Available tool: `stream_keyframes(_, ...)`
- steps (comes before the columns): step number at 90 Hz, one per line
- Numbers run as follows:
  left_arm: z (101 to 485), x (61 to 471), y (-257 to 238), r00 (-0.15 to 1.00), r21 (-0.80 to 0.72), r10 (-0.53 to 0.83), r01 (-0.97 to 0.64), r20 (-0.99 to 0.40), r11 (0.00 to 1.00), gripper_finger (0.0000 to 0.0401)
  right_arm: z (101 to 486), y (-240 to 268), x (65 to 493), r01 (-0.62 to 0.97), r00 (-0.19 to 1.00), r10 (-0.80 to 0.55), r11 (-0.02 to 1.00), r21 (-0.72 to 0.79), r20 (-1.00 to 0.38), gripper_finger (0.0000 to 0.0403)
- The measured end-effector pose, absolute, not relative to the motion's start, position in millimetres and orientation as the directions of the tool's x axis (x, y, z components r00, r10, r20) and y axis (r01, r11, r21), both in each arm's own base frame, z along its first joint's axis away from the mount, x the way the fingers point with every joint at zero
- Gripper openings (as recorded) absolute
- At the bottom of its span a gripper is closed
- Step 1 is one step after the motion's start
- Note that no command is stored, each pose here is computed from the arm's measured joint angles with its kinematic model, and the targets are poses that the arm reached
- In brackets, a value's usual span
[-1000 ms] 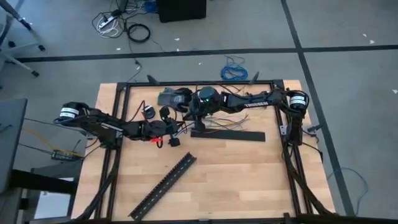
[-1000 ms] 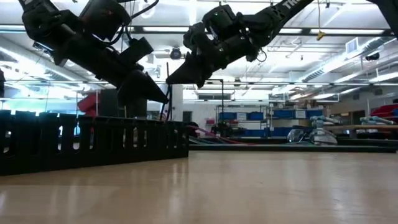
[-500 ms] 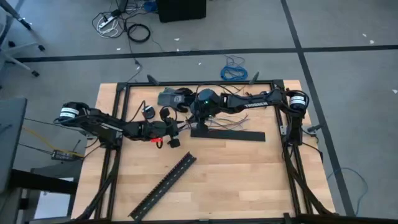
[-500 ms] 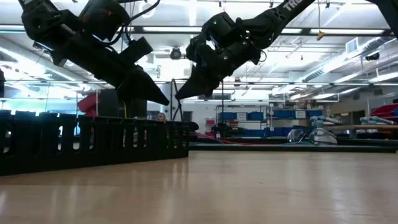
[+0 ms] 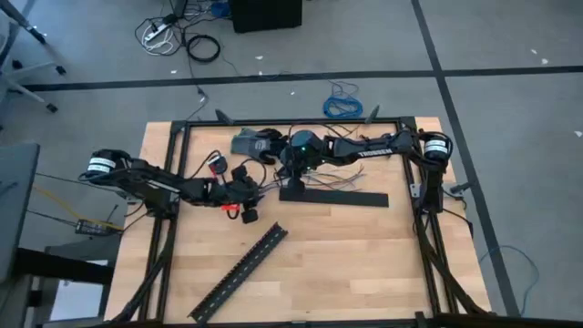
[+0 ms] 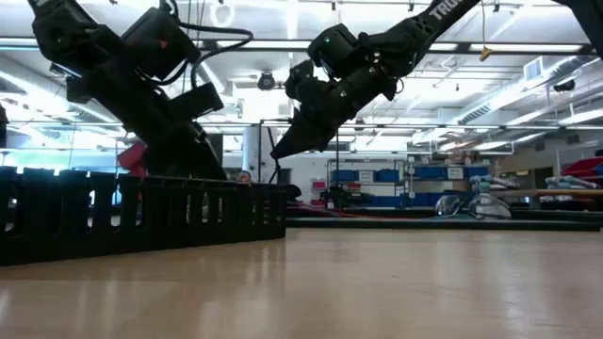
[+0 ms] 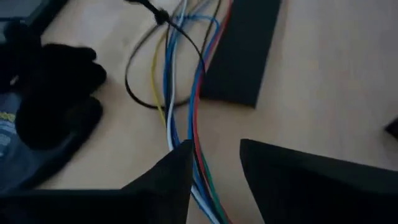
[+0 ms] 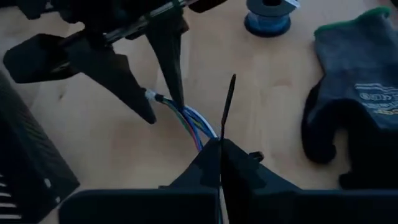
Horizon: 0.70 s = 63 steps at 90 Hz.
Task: Ziptie cables
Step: Wrap the cable wires with the black zip tie
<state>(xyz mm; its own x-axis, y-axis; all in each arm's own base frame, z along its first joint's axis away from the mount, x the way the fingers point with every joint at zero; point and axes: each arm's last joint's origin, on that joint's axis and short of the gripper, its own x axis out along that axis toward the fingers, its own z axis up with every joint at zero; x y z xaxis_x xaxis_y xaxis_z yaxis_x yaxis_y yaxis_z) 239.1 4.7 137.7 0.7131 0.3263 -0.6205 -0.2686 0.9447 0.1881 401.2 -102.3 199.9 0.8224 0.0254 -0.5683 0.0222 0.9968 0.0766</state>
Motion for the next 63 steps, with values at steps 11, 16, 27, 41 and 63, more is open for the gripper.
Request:
stream_keyframes(11,135.8,237.4,4.8,0.697,0.183,0.326,-0.273,-0.639,0.944,0.0129,200.2,-102.7,401.4,0.031,0.824,0.013,0.997,0.069,-0.567,0.0)
stream_keyframes(16,135.2,236.9,4.7,0.692,0.177,0.321,-0.273,-0.647,0.946,0.0129,200.9,-102.9,401.9,0.032,0.829,0.01,0.997,0.065,-0.559,0.0)
stream_keyframes(27,133.8,235.6,4.9,0.681,0.172,0.319,-0.277,-0.659,0.945,0.0129,203.0,-103.4,403.2,0.031,0.843,0.006,0.998,0.059,-0.538,0.0)
stream_keyframes(41,130.2,231.9,5.0,0.647,0.181,0.319,-0.272,-0.693,0.945,0.0129,204.0,-104.2,403.7,0.032,0.849,0.003,0.998,0.058,-0.529,0.0)
stream_keyframes(63,123.5,231.8,5.7,0.615,0.208,0.34,-0.279,-0.711,0.938,0.011,203.9,-104.4,403.6,0.035,0.849,0.004,0.997,0.064,-0.529,0.0)
